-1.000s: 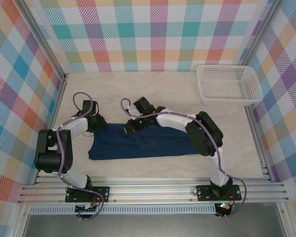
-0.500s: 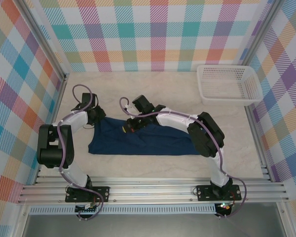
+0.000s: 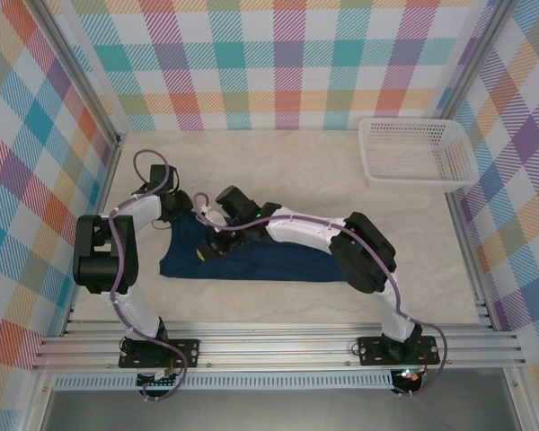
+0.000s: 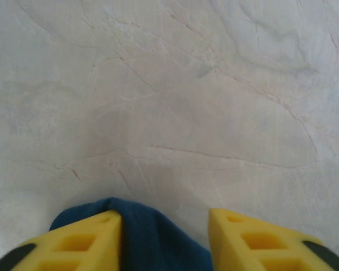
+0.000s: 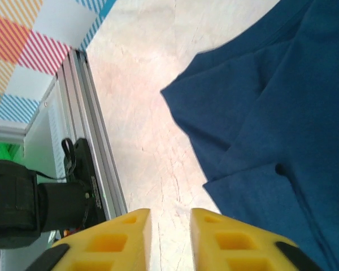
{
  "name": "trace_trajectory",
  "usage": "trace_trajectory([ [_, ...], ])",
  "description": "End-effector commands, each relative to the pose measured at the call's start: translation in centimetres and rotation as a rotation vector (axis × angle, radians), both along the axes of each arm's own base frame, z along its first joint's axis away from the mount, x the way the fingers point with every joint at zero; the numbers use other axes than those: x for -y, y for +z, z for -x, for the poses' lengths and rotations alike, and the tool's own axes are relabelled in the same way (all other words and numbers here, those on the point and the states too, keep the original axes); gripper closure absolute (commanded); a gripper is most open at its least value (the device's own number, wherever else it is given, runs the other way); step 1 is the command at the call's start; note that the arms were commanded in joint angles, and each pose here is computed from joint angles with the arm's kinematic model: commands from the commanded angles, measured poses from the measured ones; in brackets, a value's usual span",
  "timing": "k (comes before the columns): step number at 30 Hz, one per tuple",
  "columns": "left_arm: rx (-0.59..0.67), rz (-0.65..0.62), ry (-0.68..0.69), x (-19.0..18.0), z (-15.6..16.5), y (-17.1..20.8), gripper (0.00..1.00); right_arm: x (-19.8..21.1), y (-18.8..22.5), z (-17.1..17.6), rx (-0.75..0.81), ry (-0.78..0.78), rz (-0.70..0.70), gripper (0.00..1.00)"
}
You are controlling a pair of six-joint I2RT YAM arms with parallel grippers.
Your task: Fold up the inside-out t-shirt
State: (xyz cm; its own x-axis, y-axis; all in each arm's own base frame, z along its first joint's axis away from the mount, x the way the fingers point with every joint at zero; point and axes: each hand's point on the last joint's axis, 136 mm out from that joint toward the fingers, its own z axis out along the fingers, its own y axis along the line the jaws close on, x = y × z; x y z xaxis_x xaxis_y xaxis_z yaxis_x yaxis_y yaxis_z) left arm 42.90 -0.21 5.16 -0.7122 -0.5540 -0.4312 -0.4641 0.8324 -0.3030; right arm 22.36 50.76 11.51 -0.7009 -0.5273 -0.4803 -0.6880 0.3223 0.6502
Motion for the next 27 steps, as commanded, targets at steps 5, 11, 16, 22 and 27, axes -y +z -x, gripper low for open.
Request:
trace_trajectory([
  [5, 0.076, 0.035, 0.015, -0.6, -0.4, 3.1, 0.47, 2.6, 0.2, -1.6, 0.091, -0.031, 0.081, 0.69],
  [11, 0.129, 0.038, 0.029, -0.6, 2.1, 5.2, 0.35, 7.4, 0.2, -1.9, 0.069, -0.088, 0.116, 0.64],
  [16, 0.133, 0.089, 0.016, 0.4, 6.0, 4.9, 0.25, 13.3, -1.1, -3.5, 0.067, -0.219, 0.257, 0.61],
  [22, 0.128, 0.026, 0.034, -0.6, 8.8, 3.9, 0.14, 13.2, -0.2, -5.5, 0.038, -0.266, 0.199, 0.55],
  [27, 0.050, -0.013, -0.044, -0.5, 8.7, 2.6, 0.10, 12.3, -0.1, -5.9, 0.042, -0.258, 0.174, 0.55],
])
